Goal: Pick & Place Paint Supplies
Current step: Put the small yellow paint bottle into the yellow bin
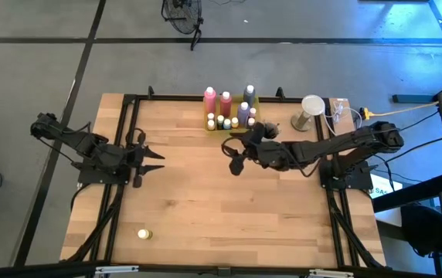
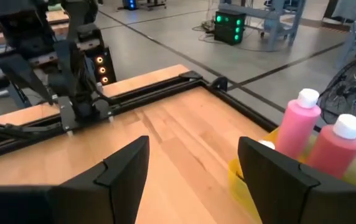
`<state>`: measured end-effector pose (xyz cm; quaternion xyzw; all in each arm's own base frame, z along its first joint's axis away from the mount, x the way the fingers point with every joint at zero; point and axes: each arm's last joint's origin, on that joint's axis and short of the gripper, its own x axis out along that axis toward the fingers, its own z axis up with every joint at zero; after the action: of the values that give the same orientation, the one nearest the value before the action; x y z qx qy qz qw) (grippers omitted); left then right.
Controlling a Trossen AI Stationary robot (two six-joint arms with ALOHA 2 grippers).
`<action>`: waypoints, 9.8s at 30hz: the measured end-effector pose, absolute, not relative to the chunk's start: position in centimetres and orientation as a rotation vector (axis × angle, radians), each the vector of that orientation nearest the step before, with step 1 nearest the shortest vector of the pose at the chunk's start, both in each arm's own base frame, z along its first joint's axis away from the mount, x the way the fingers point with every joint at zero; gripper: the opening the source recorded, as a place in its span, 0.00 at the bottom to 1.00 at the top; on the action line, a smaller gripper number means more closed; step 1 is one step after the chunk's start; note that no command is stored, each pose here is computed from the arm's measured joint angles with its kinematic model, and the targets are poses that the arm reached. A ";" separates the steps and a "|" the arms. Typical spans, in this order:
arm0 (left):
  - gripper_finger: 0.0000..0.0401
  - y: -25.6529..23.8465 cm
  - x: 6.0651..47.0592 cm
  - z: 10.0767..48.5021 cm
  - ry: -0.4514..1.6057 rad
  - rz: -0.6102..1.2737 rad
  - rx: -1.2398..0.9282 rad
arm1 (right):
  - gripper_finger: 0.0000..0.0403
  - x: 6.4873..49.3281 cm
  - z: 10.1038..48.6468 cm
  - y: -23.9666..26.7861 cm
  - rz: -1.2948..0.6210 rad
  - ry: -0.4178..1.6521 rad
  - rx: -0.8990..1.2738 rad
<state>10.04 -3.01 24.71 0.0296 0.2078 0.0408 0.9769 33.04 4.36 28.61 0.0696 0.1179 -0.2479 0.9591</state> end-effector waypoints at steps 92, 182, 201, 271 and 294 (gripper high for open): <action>0.55 -10.1 13.1 29.3 0.719 -0.659 -0.020 | 0.62 33.3 25.1 6.2 -0.502 0.417 0.151; 0.79 -15.4 13.0 30.4 1.361 -0.314 0.110 | 0.62 35.1 25.0 10.8 -0.119 0.269 0.139; 0.79 -16.3 14.0 30.8 1.252 -0.318 -0.024 | 0.62 35.8 23.4 11.6 -0.097 0.282 0.142; 0.79 -23.3 15.2 23.4 1.390 -0.378 0.341 | 0.62 35.5 23.5 12.8 0.052 0.287 0.036; 0.79 -24.2 14.9 22.7 1.387 -0.371 0.329 | 0.62 35.6 23.6 12.8 0.047 0.276 0.085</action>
<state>14.90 -24.21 22.74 0.1502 0.6323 -0.1691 0.7410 35.57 12.76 23.64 0.0421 0.1378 0.0235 0.9893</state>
